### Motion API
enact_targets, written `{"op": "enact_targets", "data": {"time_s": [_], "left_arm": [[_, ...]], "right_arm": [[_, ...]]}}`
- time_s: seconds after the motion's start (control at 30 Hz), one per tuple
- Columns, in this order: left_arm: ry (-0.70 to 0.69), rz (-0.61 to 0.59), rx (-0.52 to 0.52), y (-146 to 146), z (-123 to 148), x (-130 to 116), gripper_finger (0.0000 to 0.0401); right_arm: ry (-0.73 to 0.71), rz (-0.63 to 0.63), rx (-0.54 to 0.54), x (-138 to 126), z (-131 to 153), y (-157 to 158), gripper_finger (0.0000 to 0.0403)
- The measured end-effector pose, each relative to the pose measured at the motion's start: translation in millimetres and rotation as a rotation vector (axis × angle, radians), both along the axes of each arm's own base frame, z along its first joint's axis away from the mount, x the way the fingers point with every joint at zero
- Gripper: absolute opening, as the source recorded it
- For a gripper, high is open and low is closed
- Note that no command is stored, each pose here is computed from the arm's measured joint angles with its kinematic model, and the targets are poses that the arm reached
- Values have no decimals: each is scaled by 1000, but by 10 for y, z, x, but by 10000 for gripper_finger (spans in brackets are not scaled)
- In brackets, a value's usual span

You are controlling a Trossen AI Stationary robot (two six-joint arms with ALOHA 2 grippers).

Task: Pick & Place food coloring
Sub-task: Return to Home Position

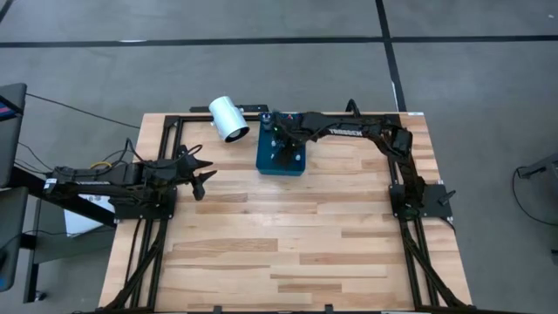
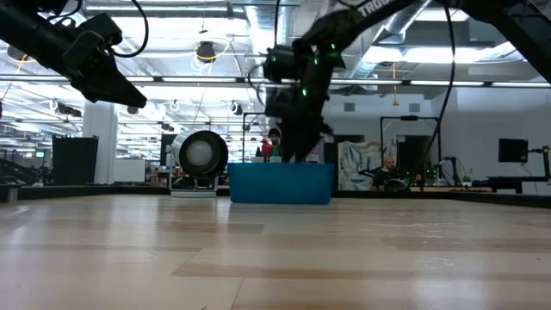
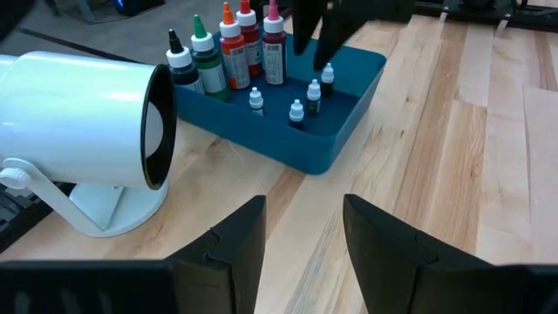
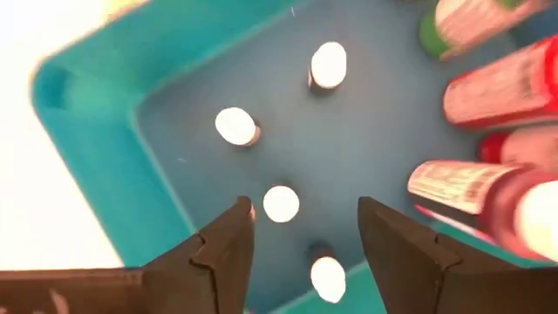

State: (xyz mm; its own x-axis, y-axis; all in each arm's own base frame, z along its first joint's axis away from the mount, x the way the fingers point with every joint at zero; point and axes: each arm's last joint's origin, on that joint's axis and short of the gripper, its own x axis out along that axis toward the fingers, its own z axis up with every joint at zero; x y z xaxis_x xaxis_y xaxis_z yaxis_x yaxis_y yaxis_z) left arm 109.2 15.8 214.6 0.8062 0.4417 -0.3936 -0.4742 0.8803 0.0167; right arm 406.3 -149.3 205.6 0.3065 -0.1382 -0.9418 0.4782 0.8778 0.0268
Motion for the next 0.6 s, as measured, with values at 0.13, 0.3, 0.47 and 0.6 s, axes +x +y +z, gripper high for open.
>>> {"op": "enact_targets", "data": {"time_s": [0.13,0.3,0.47,0.6], "left_arm": [[-1,1,-2,0,0,0,147],[-2,2,-4,0,0,0,147],[-3,3,-7,0,-1,-1,147],[0,20,-41,0,-19,-9,147]], "right_arm": [[18,26,-3,11,286,1,194],[50,66,-36,-12,563,5,176],[60,113,-50,-17,613,11,130],[87,156,-53,-34,606,26,71]]}}
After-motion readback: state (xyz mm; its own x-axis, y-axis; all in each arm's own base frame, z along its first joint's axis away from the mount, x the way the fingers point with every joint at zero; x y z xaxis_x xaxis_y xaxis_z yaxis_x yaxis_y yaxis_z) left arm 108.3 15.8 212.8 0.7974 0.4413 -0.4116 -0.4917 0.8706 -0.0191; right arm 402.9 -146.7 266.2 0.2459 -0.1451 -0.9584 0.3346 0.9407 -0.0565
